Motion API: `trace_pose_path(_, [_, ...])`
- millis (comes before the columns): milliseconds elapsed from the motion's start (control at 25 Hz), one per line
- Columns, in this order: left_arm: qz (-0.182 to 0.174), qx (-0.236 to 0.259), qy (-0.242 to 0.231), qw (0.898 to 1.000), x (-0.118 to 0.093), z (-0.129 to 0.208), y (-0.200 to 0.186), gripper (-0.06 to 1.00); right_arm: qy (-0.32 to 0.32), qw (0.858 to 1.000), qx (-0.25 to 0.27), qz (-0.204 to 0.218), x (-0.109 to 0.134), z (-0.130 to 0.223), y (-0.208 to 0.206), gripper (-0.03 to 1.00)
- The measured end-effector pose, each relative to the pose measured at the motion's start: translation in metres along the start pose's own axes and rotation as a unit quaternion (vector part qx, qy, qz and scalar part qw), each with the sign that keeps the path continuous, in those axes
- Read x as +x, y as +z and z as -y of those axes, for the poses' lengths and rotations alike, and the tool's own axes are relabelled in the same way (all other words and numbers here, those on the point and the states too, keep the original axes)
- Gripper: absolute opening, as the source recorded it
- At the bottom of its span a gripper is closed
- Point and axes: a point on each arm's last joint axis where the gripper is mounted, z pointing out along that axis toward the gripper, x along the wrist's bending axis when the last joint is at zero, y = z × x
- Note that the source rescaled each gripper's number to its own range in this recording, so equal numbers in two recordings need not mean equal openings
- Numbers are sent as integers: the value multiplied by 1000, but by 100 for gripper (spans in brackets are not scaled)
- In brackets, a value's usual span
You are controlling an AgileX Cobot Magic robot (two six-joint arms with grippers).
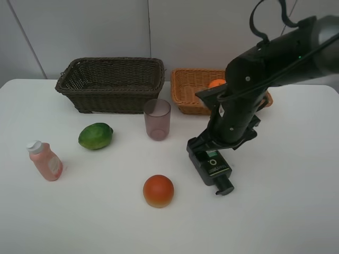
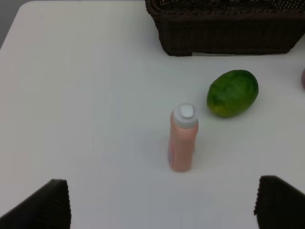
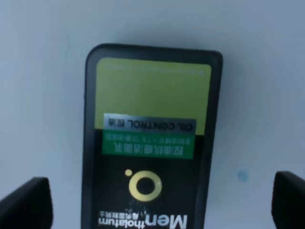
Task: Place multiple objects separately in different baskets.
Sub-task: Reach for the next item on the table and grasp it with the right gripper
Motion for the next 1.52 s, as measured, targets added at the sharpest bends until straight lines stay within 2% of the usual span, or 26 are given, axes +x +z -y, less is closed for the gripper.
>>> trace_pose_path(400, [0,0,0,1000,0,0,0,100,19,1000,-25,-5,-11,-7,7,100])
trace_pose_path(720, [0,0,0,1000,0,0,0,100,41,998,-47,-30,-7,-12,9,100])
trace_pose_path(1520, [0,0,0,1000,0,0,0,100,27,999,4,-19,-3,-8,52,100])
